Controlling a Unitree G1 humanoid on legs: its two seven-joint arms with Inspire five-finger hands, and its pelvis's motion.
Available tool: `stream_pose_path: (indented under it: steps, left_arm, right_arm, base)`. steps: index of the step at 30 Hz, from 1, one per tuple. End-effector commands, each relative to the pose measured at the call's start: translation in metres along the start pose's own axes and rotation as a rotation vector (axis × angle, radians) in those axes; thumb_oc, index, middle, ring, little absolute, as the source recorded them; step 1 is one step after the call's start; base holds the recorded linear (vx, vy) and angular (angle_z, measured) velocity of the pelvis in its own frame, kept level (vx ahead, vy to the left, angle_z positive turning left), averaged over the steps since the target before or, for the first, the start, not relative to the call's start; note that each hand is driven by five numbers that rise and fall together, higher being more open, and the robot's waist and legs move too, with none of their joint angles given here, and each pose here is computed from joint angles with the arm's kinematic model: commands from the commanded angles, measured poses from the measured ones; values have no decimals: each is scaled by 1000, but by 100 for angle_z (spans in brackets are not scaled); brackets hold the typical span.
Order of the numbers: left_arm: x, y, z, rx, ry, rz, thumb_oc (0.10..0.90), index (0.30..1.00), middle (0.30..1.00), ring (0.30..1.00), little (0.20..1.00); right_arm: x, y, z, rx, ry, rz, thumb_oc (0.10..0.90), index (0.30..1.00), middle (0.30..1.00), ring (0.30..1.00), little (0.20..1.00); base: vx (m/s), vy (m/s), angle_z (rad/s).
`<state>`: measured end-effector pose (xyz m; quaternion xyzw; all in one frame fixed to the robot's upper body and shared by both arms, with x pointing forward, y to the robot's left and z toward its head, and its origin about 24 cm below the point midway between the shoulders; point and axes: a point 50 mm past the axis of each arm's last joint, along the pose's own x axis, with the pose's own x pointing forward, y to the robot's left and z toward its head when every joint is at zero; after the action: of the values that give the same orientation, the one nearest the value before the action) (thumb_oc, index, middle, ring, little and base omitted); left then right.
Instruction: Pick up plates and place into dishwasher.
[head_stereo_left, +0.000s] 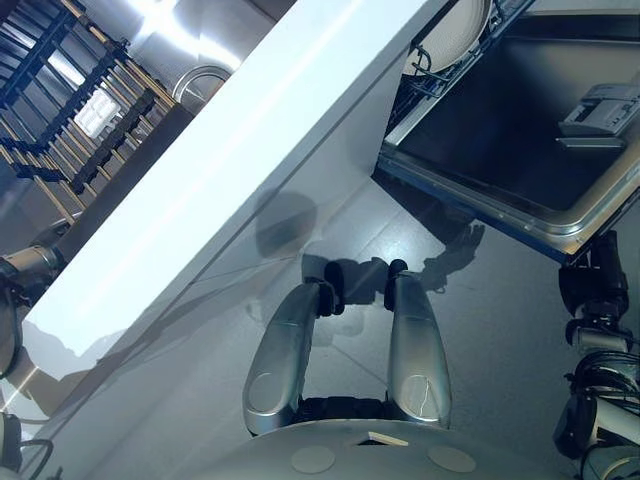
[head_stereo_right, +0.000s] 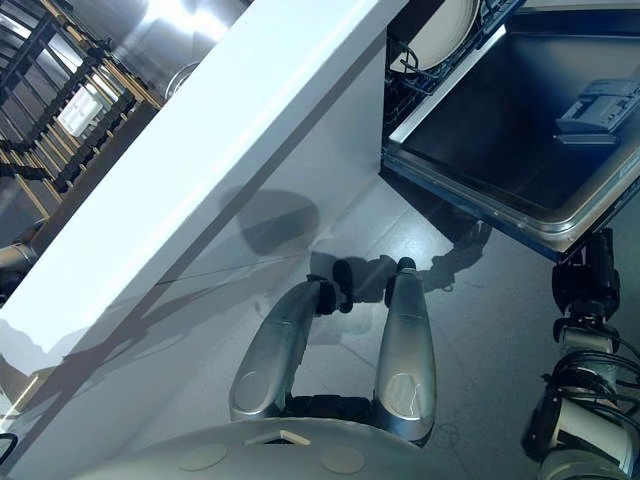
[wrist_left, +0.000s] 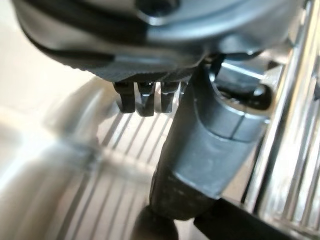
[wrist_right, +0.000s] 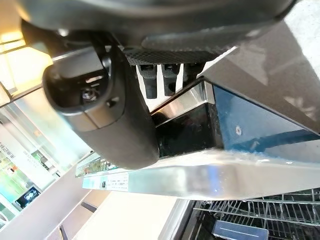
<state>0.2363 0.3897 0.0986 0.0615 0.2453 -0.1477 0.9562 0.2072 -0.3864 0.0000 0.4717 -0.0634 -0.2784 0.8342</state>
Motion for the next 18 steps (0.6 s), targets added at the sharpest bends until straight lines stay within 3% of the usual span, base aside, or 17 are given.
stream_pose_path:
  steps: [1,5,7,11,15,18]
  left_arm:
    - [51,-91,-33,-78,-54,-383,800,900,900,900,900]
    - [48,-80,-24,-54,-59,-388,800,900,900,900,900]
    - [44,-71,-18,-37,-60,-390,800,900,900,900,900]
    - [46,-61,-18,-25,-58,-414,800,900,900,900,900]
    - [48,-58,-24,-22,-51,-431,800,900,900,900,900]
    - [52,-60,-28,-21,-52,-431,800,900,900,900,900]
  right_arm:
    - [-7,136,-93,135,356,808,800,900,900,900,900]
    - [-33,200,-104,200,467,1235,800,900,900,900,900]
    - [-77,273,-109,218,533,1551,800,900,900,900,900]
    - [-161,356,-102,320,635,1911,800,900,900,900,900]
    - [-218,390,-74,458,651,2162,800,900,900,900,900]
    - [-256,380,-51,436,474,2432,800,900,900,900,900]
  base:
    - [-38,-49,-22]
    - [-46,-67,-13]
    - [-40,-66,-19]
    - [0,-7,-34]
    - [27,57,-3]
    - [14,60,20]
